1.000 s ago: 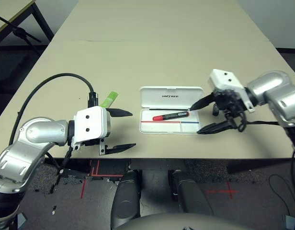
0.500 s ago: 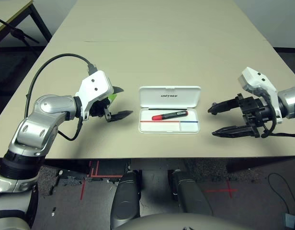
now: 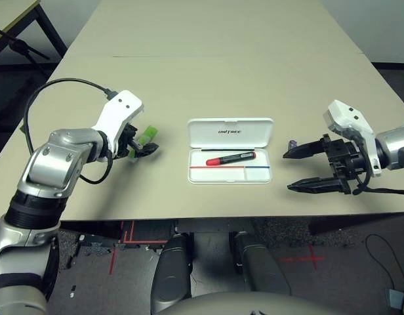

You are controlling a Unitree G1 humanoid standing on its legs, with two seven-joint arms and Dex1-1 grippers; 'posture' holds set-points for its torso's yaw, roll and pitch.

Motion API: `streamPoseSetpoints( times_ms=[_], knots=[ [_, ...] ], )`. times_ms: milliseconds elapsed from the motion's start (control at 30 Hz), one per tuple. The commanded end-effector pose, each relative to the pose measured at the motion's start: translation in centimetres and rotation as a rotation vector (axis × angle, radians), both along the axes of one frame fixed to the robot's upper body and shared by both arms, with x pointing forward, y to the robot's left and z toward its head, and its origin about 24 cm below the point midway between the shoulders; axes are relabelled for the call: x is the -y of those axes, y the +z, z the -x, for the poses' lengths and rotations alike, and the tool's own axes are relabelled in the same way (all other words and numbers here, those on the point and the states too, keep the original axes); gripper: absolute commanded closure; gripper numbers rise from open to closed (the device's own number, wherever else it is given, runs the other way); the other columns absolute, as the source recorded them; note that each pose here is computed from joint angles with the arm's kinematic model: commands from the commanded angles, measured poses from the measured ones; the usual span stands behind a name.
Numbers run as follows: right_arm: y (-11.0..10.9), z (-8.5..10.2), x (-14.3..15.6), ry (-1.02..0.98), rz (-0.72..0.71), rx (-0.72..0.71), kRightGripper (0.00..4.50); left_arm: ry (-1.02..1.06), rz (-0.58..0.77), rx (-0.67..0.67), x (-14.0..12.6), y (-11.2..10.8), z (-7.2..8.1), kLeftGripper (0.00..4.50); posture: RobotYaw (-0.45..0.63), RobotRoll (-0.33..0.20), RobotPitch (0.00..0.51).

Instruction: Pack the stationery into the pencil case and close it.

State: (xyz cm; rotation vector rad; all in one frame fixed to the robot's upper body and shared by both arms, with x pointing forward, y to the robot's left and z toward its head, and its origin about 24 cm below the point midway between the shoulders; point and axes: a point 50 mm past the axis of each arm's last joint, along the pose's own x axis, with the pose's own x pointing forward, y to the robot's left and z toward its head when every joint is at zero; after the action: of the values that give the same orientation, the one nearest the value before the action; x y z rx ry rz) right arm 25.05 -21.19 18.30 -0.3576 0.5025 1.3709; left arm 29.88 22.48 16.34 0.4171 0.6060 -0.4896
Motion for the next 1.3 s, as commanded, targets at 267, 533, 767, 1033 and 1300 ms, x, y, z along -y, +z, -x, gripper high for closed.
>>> streamPoseSetpoints(
  times_ms=[267,533,767,1033,1300],
  knots=[
    [0.0,0.0,-1.1,0.035,0.004,0.013,0.03,0.08,-0.02,-0.06,-0.4,-1.7,-0.8,0.0,-0.01,0.0,0.182],
    [-0.2,0.0,-1.0,0.034,0.011,0.017,0.03,0.097,-0.02,-0.103,-0.7,-2.8,-0.4,0.0,-0.02,0.0,0.188],
    [-0.1,-0.1,-1.3,0.042,0.015,0.034,0.0,0.102,-0.006,-0.143,-0.9,-3.8,-0.1,0.6,-0.02,0.0,0.188],
    [0.0,-0.3,-1.7,0.05,0.009,0.052,0.0,0.069,-0.021,-0.135,-1.2,-3.6,0.0,3.43,-0.01,0.0,0.188],
    [-0.2,-0.6,-1.7,0.055,0.009,0.059,0.0,-0.189,-0.029,-0.015,-1.9,-1.7,0.3,3.43,0.0,0.0,0.19]
  ],
)
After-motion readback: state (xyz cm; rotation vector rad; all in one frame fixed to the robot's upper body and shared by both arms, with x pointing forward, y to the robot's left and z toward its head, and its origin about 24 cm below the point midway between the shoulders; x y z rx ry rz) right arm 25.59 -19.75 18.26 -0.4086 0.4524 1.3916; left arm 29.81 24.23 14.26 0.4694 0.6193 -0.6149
